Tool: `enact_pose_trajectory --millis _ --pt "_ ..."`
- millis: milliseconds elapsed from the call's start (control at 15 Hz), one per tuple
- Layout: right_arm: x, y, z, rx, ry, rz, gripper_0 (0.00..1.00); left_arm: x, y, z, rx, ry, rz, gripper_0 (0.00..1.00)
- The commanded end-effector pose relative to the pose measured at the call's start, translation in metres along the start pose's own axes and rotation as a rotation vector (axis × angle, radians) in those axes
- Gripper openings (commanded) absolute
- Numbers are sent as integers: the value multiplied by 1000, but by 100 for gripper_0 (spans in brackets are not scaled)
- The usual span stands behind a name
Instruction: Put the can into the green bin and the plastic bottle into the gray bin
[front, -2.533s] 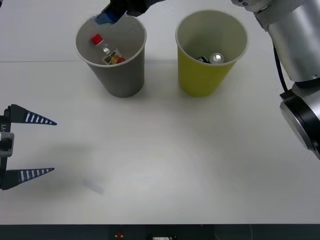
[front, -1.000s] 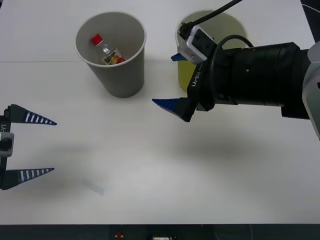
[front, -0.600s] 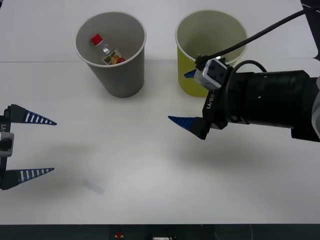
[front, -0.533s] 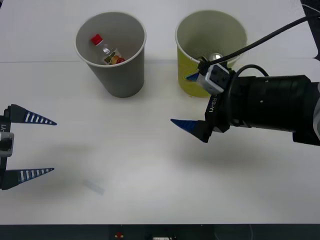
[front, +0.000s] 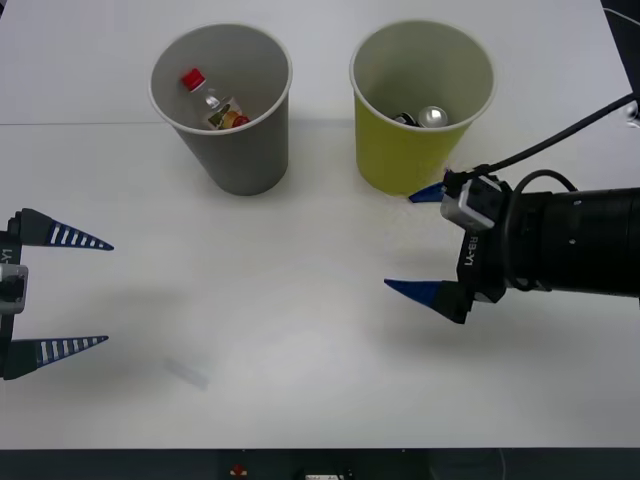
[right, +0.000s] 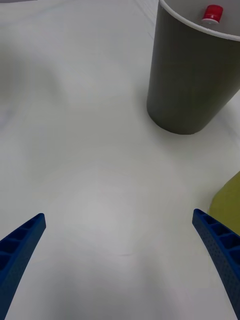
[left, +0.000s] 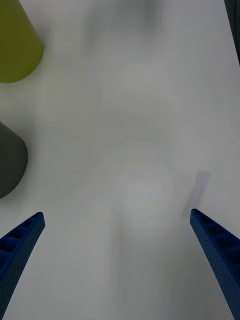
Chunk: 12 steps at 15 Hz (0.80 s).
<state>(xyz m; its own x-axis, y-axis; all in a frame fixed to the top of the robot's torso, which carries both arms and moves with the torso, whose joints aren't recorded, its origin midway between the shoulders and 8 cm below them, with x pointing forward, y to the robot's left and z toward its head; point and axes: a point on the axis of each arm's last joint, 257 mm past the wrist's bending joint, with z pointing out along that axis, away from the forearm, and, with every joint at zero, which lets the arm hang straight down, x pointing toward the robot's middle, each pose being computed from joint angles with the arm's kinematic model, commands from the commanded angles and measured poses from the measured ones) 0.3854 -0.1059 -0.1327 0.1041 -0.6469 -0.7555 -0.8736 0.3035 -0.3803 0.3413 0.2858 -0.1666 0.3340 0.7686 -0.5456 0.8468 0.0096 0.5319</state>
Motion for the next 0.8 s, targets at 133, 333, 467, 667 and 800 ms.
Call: enact_pose_trajectory --millis 133,333,467,667,800 --pt "21 6 -19 -17 16 -10 100 0 0 0 0 0 0 100" --pt "36 14 -33 -41 28 -10 100 0 0 0 0 0 0 100" --pt "44 17 -43 -50 36 11 100 0 0 0 0 0 0 100" --pt "52 14 -62 -37 36 39 100 0 0 0 0 0 0 100" --pt "57 11 -70 -22 45 14 100 0 0 0 0 0 0 100"
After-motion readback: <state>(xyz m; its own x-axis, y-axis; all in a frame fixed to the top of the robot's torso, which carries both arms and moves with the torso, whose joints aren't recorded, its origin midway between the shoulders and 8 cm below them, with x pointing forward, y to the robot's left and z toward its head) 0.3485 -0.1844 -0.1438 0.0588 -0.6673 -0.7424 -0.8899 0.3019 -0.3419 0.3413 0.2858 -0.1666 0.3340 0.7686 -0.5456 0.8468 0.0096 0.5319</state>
